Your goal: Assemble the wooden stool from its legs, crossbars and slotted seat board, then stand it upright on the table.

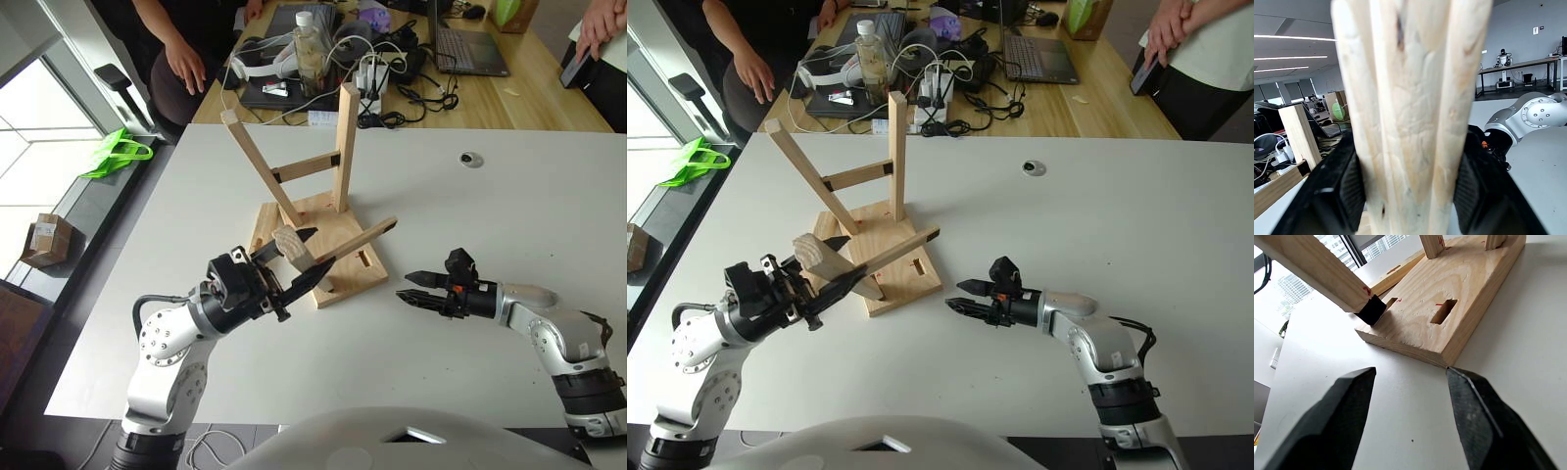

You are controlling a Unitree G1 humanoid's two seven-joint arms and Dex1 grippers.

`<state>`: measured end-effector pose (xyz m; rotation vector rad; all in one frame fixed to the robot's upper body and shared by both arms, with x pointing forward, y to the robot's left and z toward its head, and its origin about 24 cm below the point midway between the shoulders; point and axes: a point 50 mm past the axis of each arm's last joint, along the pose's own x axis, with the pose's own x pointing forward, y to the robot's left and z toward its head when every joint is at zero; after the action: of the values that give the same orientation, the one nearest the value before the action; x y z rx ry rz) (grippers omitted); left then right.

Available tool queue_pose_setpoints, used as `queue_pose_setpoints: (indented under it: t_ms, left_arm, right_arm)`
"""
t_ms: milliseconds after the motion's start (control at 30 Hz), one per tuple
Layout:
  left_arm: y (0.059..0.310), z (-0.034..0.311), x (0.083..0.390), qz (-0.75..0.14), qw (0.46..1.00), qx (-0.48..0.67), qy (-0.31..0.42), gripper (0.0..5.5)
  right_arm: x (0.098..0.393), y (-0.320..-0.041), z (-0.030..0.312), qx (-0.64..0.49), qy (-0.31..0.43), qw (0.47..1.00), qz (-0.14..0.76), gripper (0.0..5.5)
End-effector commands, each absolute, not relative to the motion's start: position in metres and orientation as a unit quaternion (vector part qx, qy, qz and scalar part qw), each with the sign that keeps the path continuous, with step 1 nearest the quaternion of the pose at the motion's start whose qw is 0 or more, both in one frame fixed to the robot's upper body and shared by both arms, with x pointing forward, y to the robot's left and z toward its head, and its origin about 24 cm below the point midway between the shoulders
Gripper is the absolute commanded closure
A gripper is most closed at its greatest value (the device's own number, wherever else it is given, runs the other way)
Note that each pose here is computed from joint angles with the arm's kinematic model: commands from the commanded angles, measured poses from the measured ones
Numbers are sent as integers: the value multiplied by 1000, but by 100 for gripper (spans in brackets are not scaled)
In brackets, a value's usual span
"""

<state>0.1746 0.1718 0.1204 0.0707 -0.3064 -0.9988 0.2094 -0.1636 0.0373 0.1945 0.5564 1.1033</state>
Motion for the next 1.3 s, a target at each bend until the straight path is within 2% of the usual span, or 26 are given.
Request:
queue_pose_setpoints:
  t_ms: [33, 200, 633, 933, 1300]
  left_arm:
    - [182, 125, 182, -471, 869, 48, -143, 342]
    - [185, 129, 187, -468, 870, 48, -149, 342]
    - [176, 125, 177, -461, 874, 34, -152, 342]
    - [173, 117, 168, -489, 857, 83, -139, 342]
    - [172, 125, 180, -480, 849, 133, -174, 342]
  right_arm:
    - [209, -160, 43, 97, 247, 809, 524, 281]
    - [203, -159, 45, 102, 247, 800, 536, 281]
    - [198, -159, 49, 105, 253, 787, 553, 281]
    - [195, -159, 54, 113, 253, 777, 565, 281]
    - [198, -160, 58, 106, 258, 767, 578, 281]
